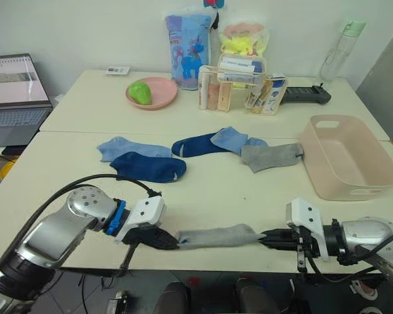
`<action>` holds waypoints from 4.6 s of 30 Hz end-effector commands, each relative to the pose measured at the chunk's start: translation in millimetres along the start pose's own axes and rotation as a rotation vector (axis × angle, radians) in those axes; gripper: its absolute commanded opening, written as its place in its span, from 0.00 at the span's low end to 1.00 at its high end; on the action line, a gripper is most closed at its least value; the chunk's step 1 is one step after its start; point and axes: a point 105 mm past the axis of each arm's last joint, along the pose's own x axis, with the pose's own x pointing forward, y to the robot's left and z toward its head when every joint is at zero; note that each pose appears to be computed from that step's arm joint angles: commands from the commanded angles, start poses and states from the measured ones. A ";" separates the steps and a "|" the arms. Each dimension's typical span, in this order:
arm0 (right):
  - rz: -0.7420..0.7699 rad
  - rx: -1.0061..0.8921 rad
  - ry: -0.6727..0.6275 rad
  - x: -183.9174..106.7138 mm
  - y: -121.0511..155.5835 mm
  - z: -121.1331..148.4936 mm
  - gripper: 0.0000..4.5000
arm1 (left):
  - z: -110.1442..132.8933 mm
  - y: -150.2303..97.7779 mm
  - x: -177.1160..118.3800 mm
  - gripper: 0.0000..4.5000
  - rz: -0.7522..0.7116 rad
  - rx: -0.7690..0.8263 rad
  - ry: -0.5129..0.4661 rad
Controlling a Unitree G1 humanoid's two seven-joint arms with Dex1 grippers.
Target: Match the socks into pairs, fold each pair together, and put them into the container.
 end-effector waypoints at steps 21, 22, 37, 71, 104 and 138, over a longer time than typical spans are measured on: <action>-0.333 0.107 -0.009 3.4 -76.8 22.7 0.12 | 8.5 123.5 0.5 0.00 0.313 0.011 -0.040; -0.343 0.093 -0.013 1.7 -78.6 24.0 0.17 | 9.5 126.7 -1.8 0.00 0.340 0.017 -0.041; -0.545 0.096 -0.186 -21.1 -86.8 23.6 1.00 | 26.9 119.6 -46.5 0.99 0.602 -0.080 -0.341; -0.543 0.124 -0.137 19.8 -79.2 -2.1 0.00 | -24.6 54.5 51.0 0.32 0.507 -0.710 -0.350; -0.313 0.274 -0.061 10.4 -23.5 -13.8 0.00 | -46.8 19.0 32.3 0.00 0.522 -0.576 -0.333; -0.500 -0.081 -0.275 -7.6 -44.1 34.3 1.00 | 9.5 40.2 -38.4 0.99 0.601 -0.091 -0.491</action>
